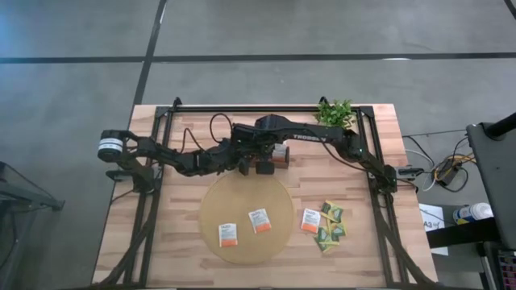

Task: Pick & Place Tea
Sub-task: Put the yellow tea bag into the middle section of the wooden organizer

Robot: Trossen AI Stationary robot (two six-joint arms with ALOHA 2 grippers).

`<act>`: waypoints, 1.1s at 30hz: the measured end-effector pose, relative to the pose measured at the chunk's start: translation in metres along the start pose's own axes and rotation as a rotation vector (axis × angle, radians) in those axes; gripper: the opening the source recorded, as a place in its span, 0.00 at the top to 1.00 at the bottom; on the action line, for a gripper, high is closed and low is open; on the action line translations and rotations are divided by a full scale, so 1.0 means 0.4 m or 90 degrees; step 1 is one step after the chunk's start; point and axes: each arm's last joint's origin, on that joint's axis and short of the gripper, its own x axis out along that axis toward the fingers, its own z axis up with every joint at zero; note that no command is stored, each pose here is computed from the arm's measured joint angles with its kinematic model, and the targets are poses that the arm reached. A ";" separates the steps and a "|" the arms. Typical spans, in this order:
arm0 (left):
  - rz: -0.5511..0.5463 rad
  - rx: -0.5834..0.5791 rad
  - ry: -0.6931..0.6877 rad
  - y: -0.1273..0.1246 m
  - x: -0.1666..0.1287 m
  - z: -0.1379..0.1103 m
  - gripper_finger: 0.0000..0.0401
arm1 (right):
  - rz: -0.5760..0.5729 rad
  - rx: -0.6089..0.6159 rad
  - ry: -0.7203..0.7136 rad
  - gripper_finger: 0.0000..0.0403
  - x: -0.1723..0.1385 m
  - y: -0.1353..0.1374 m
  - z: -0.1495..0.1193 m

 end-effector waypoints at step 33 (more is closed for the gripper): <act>0.022 0.037 0.018 0.002 -0.025 0.022 0.54 | 0.082 0.091 0.060 0.98 0.066 -0.064 -0.024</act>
